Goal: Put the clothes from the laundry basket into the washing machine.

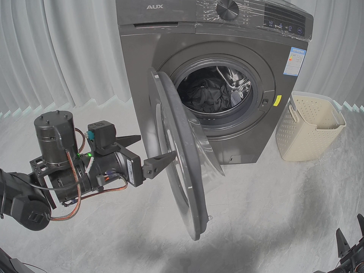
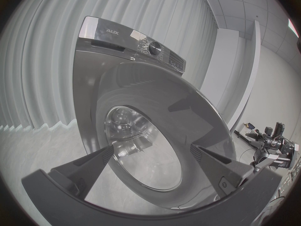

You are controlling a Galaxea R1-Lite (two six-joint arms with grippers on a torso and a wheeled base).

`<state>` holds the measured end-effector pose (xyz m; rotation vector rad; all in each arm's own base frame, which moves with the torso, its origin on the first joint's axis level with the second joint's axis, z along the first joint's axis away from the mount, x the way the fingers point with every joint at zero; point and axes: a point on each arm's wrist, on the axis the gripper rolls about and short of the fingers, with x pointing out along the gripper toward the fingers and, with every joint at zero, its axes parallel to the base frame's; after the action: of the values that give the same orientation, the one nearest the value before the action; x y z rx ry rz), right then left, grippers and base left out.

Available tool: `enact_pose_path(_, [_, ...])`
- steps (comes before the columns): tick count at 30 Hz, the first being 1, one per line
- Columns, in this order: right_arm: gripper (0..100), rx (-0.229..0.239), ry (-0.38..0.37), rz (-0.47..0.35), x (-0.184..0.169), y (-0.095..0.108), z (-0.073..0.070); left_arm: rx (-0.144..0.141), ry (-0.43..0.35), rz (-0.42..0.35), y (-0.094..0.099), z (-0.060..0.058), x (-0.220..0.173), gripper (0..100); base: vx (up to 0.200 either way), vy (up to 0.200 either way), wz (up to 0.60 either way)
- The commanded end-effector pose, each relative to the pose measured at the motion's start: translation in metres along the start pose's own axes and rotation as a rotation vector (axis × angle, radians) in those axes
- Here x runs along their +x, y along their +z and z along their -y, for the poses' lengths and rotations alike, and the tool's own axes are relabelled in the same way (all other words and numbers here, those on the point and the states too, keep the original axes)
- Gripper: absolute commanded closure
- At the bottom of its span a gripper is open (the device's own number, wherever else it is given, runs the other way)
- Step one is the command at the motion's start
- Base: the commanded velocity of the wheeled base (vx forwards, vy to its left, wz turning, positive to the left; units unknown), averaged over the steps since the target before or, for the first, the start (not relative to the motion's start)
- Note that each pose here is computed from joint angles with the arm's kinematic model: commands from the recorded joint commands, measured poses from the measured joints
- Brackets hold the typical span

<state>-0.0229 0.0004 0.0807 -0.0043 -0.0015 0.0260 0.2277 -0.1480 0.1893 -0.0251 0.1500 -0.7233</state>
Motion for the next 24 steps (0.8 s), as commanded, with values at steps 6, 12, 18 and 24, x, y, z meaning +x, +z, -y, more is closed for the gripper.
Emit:
enact_pose_path(6, [0,0.000,0.000,-0.001,0.000,-0.005,0.000,0.001,-0.019,-0.016,-0.003,0.004,0.037,0,0.000,0.000,0.00])
enact_pose_path(12, [0,0.000,0.002,-0.001,0.000,-0.005,0.000,-0.004,-0.033,0.003,0.002,0.009,0.056,0,0.000,0.000,0.00])
enact_pose_path(18, [0,0.000,0.000,-0.001,0.000,-0.005,0.000,-0.001,-0.042,0.025,0.006,0.013,0.080,0,0.000,0.000,0.00])
enact_pose_path(24, [0,0.000,0.000,-0.001,0.000,-0.005,0.000,0.000,-0.056,0.028,0.004,0.017,0.097,0,0.000,0.000,0.00])
